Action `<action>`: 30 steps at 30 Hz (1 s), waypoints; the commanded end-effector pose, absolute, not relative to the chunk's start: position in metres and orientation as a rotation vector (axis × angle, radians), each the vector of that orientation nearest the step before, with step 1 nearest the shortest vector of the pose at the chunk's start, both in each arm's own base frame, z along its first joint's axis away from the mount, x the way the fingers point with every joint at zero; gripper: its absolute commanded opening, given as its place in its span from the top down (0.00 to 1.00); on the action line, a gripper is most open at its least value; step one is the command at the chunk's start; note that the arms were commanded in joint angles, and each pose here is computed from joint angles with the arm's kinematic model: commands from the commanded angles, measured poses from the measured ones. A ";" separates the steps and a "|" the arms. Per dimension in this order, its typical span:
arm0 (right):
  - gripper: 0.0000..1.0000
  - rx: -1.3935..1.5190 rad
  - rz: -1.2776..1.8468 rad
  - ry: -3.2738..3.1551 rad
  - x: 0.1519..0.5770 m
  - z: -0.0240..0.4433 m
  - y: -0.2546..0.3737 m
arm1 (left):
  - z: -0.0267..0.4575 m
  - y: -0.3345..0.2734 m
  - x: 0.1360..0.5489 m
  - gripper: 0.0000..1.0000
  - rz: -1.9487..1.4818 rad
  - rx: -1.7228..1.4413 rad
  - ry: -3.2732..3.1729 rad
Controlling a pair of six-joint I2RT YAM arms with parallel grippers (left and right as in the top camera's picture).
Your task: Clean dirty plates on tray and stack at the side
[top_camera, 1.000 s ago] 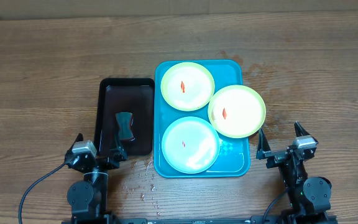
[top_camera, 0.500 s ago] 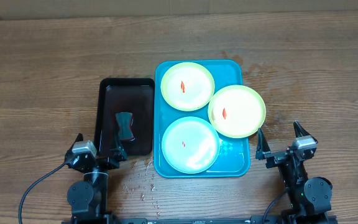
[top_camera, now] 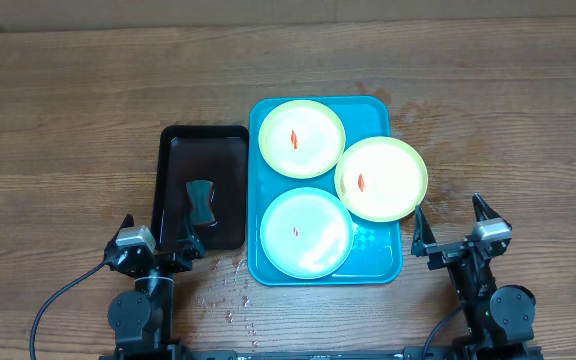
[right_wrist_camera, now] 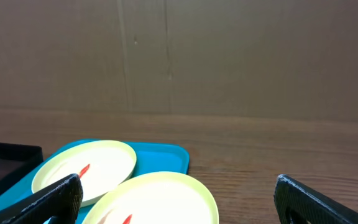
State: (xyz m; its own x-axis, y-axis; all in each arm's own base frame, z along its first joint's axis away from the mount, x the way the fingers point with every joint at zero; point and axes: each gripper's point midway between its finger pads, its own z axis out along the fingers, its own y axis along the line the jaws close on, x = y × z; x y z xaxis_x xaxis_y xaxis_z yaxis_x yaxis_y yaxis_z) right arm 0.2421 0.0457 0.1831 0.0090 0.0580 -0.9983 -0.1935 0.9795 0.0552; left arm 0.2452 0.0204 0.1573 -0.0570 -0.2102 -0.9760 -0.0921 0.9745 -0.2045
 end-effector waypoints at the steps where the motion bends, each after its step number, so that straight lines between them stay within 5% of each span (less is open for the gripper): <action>1: 0.00 -0.091 0.216 1.537 0.241 0.190 0.045 | 0.155 0.022 0.245 0.00 -0.083 -0.225 1.635; 11: 0.00 -0.053 0.173 1.581 0.234 0.226 0.035 | 0.155 0.022 0.245 0.00 -0.083 -0.225 1.635; 30: 0.00 -0.081 0.193 1.663 0.240 0.210 0.042 | 0.155 0.022 0.245 0.00 -0.083 -0.225 1.635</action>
